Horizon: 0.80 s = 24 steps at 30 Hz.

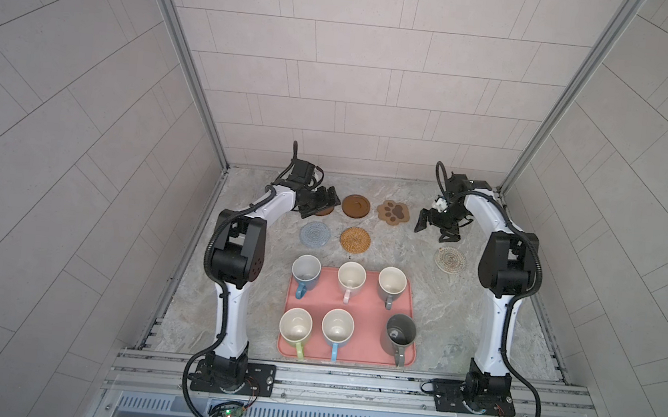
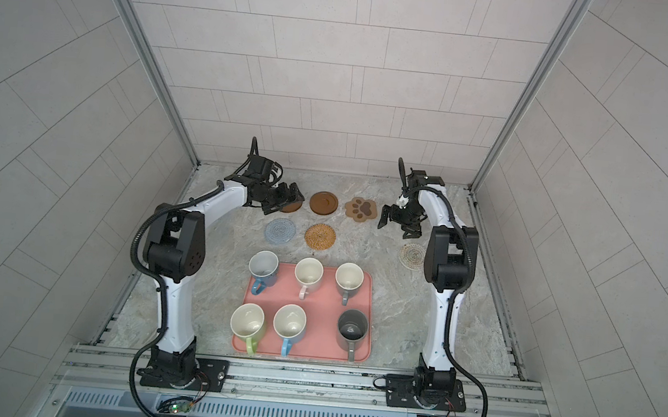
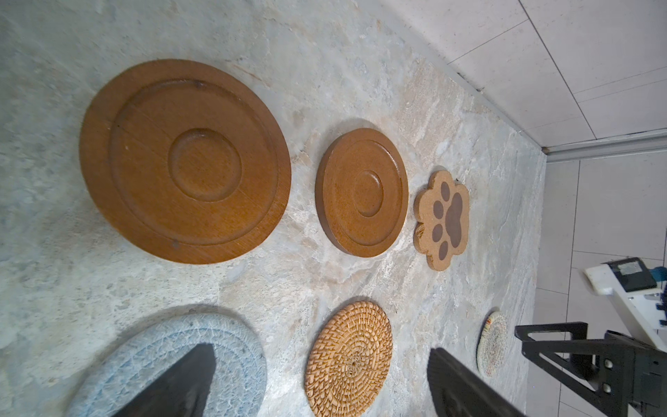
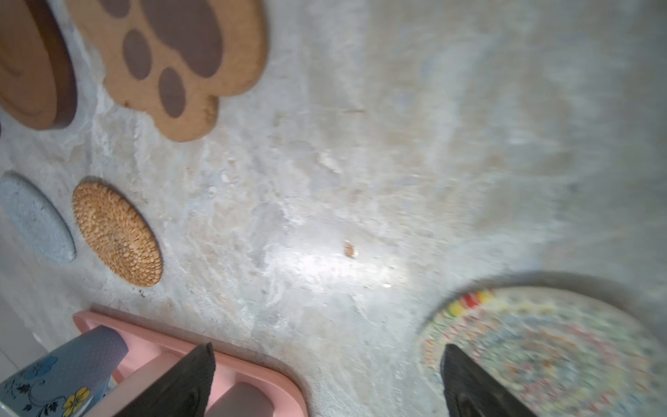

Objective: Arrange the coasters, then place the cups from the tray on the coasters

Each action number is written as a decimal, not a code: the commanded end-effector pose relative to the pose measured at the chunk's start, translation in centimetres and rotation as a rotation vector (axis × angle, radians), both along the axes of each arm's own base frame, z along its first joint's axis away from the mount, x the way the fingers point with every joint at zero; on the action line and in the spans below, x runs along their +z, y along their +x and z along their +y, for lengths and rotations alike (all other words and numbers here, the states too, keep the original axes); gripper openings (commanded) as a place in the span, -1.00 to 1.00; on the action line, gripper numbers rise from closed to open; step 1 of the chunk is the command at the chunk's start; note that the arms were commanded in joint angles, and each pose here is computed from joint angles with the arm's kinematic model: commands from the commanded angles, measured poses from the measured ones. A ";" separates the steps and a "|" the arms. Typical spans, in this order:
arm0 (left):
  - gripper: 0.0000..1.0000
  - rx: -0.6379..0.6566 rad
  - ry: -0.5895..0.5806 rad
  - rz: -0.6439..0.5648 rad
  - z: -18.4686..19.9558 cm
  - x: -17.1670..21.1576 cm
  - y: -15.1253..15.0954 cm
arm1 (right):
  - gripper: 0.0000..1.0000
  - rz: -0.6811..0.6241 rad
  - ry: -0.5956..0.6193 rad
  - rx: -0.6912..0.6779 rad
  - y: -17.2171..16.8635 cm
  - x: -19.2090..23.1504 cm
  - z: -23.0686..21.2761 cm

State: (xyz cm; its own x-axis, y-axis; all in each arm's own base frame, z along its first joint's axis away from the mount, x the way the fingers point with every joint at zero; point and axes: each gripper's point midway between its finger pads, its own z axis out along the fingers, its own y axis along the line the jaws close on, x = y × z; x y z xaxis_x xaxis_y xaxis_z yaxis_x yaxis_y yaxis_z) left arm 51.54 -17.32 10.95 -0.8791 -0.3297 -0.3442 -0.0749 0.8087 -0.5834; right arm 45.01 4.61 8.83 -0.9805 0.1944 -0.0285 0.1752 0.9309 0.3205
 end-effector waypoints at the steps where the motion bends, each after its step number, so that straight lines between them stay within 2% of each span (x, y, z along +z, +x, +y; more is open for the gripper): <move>1: 1.00 -0.001 -0.008 -0.014 -0.1 1.0 0.1 | 0.99 0.003 -0.093 -0.051 -1.0 0.3 -1.8; 13: 1.00 0.005 0.000 -0.016 0.2 1.1 -0.1 | 0.99 0.071 -0.085 -0.133 -3.8 -4.2 -2.9; 19: 1.00 0.009 0.005 -0.023 0.3 1.3 -0.2 | 0.99 0.047 0.045 -0.132 -3.3 -5.0 -0.7; 24: 1.00 0.013 0.004 -0.023 0.3 1.3 -0.1 | 0.99 0.050 0.120 -0.059 -3.2 -4.9 2.3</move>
